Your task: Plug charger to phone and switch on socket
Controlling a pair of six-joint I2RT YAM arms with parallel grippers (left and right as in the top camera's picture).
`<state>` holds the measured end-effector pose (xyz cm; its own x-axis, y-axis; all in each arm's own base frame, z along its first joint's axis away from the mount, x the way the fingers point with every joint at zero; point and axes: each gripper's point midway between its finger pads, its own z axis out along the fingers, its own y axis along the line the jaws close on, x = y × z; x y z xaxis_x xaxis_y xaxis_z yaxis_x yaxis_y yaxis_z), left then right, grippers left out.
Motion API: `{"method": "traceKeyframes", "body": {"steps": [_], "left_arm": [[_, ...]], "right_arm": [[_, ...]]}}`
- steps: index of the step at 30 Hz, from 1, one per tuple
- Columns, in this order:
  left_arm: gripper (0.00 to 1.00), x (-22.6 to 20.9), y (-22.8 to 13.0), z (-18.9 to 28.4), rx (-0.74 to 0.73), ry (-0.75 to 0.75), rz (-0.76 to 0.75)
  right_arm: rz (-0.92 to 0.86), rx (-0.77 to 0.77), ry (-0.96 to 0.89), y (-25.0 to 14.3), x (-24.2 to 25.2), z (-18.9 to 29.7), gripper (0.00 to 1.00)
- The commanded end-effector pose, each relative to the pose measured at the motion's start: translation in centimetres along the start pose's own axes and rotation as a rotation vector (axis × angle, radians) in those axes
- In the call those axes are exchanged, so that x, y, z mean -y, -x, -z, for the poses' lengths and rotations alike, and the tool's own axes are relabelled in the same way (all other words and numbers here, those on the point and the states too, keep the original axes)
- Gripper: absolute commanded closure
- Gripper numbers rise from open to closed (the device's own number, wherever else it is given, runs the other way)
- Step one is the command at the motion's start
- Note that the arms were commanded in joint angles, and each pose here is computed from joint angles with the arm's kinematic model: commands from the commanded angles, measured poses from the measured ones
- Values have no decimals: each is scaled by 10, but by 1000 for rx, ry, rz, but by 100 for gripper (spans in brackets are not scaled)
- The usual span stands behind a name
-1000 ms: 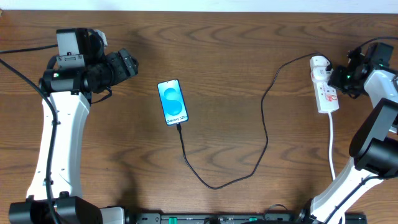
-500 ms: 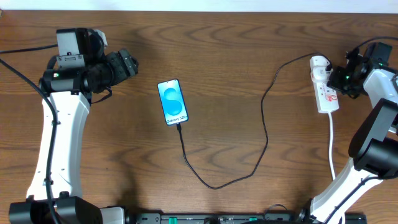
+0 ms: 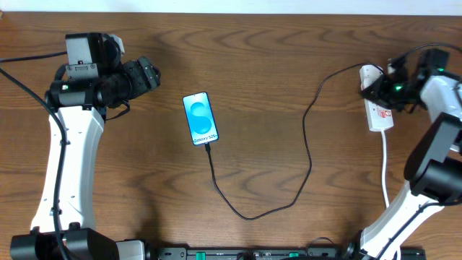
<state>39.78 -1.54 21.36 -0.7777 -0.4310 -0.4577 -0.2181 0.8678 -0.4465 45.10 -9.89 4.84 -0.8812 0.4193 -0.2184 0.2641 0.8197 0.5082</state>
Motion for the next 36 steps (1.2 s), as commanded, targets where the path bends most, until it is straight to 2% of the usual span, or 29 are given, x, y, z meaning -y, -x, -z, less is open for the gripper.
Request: {"method": "traceKeyframes", "body": {"steps": [1, 6, 10, 15, 17, 21, 25, 29, 33, 36], "left_arm": [[13, -1, 3, 3, 14, 7, 9], [13, -1, 3, 3, 13, 8, 9], [13, -1, 3, 3, 14, 7, 9], [13, -1, 3, 3, 14, 7, 9], [13, -1, 3, 3, 14, 7, 9], [13, -1, 3, 3, 14, 7, 9], [13, -1, 3, 3, 14, 7, 9], [13, -1, 3, 3, 13, 8, 9], [13, -1, 3, 3, 14, 7, 9], [13, -1, 3, 3, 14, 7, 9]], "right_arm": [[19, 153, 16, 34, -4, 67, 78], [19, 232, -19, 33, -5, 121, 70], [77, 249, -18, 19, -36, 153, 63], [191, 288, 9, -5, -98, 188, 62], [288, 311, 40, -22, -140, 202, 56], [459, 328, 97, -47, -198, 211, 41], [572, 287, 164, -75, -242, 202, 38], [641, 207, 179, -100, -254, 191, 34], [684, 183, 189, -108, -256, 189, 22], [688, 194, 186, -108, -256, 193, 1]]}}
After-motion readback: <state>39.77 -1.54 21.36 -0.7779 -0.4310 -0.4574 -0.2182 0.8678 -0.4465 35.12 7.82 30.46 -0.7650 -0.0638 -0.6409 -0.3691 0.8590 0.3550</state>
